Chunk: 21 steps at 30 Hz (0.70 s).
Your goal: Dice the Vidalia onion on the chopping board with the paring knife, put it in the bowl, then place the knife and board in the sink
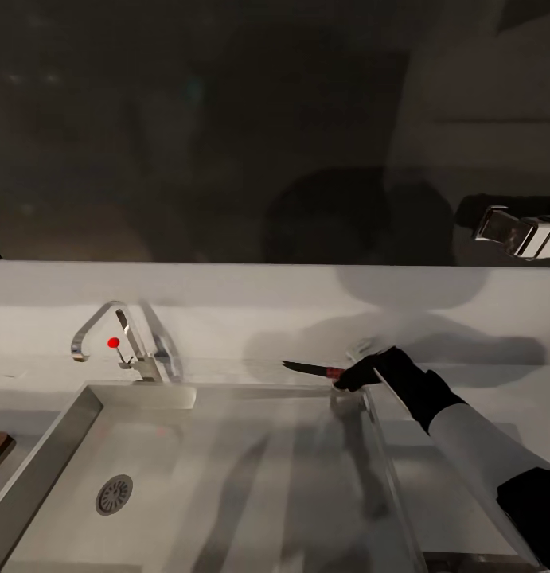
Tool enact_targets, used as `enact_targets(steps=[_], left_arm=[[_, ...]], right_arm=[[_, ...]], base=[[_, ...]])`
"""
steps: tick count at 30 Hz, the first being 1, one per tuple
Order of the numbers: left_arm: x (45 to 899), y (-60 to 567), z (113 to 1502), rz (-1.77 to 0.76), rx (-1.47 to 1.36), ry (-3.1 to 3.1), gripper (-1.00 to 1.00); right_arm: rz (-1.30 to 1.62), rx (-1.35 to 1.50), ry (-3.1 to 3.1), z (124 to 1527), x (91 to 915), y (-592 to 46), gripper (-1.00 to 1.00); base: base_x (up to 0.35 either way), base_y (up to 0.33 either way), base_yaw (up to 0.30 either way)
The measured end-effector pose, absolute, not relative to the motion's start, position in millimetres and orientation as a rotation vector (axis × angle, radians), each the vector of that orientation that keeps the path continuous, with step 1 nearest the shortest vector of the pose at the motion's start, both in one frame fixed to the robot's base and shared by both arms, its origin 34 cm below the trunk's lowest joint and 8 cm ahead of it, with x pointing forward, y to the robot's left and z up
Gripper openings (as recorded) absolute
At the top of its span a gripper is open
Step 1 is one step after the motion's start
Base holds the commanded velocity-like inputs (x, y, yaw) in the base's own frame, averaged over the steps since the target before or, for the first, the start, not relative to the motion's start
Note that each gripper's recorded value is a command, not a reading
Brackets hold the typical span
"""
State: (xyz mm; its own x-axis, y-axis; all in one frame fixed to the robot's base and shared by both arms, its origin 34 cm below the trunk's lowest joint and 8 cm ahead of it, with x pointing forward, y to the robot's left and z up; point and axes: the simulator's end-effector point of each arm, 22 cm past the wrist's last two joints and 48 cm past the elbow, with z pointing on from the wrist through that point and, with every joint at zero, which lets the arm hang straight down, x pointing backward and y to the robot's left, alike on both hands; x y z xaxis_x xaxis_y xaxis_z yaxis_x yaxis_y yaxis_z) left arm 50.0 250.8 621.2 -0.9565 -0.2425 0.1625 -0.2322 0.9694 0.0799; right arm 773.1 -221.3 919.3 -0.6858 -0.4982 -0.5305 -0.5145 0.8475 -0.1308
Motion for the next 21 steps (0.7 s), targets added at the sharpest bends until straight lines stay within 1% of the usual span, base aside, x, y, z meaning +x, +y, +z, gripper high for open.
enact_targets(steps=[21], left_arm=[[50.1, 251.2, 621.2, -0.09, 0.358, -2.947, 1.0]], right_arm=[[0.06, -0.752, 2.461, 921.4, 770.3, -236.3, 1.0]], base=[[0.0, 0.0, 0.0]])
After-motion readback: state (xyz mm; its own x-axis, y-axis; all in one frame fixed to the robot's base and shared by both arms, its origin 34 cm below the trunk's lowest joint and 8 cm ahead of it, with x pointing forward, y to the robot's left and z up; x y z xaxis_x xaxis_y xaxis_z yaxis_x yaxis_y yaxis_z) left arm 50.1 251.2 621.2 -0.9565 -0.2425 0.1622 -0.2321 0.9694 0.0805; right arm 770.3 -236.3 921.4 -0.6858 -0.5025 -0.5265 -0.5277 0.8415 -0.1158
